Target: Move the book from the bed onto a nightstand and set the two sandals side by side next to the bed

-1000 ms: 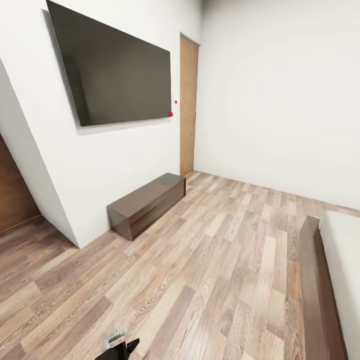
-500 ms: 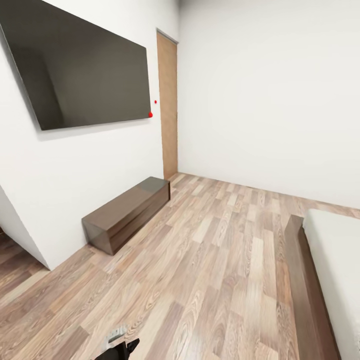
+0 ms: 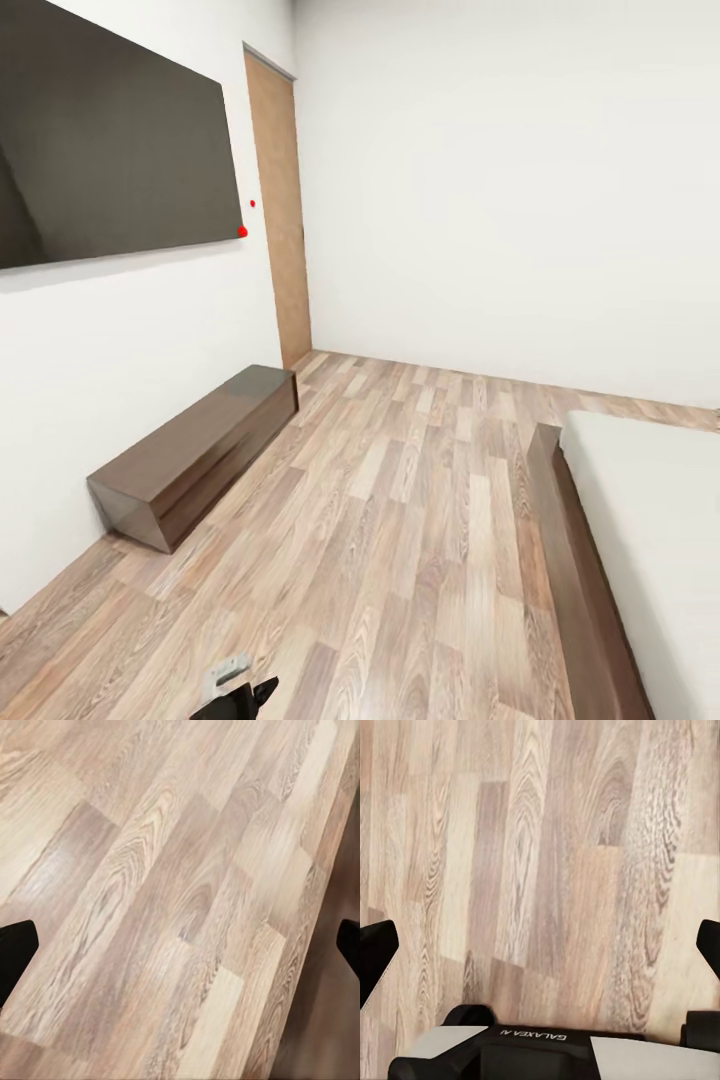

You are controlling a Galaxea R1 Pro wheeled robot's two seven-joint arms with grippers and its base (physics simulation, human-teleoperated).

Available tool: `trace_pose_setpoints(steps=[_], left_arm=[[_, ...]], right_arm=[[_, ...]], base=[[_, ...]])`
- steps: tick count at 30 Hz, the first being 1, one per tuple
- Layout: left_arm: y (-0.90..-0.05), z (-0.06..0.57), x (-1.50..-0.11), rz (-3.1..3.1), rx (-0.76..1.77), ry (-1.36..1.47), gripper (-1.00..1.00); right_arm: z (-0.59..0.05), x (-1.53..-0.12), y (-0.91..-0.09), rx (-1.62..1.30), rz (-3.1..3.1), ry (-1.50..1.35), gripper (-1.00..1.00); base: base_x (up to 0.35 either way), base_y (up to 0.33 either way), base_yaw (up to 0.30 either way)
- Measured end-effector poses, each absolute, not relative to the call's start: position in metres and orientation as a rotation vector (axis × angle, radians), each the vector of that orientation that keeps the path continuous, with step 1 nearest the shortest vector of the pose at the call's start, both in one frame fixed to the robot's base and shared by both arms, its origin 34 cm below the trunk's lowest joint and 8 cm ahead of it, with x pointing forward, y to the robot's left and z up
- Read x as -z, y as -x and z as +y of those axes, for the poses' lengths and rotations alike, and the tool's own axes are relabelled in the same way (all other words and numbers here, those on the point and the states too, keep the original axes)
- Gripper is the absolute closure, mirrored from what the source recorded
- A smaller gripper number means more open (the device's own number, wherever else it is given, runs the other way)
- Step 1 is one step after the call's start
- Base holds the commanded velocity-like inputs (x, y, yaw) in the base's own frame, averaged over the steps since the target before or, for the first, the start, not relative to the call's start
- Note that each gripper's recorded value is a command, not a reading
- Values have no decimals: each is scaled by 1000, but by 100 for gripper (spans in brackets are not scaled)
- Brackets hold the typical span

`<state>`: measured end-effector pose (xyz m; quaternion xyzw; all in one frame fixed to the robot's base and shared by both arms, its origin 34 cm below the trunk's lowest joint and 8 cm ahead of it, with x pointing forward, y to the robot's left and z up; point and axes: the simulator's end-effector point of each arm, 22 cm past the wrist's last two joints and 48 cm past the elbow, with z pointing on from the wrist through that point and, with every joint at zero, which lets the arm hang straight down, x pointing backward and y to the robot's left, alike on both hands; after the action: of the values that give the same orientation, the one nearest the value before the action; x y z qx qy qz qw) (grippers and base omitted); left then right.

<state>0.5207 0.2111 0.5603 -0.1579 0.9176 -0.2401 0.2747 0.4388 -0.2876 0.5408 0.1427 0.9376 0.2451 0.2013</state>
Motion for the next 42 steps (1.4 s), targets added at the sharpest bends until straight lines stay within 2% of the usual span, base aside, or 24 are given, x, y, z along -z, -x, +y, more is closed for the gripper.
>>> trace_pose_setpoints(steps=[21,42], left_arm=[[-521,211,-560,2467,645,424,-100],[-521,211,-560,2468,645,425,-100]], right_arm=[[-288,-541,-439,-685,2619,-398,-100],[-288,-541,-439,-685,2620,-398,-100]], base=[[238,182,-34],[20,15,-218]])
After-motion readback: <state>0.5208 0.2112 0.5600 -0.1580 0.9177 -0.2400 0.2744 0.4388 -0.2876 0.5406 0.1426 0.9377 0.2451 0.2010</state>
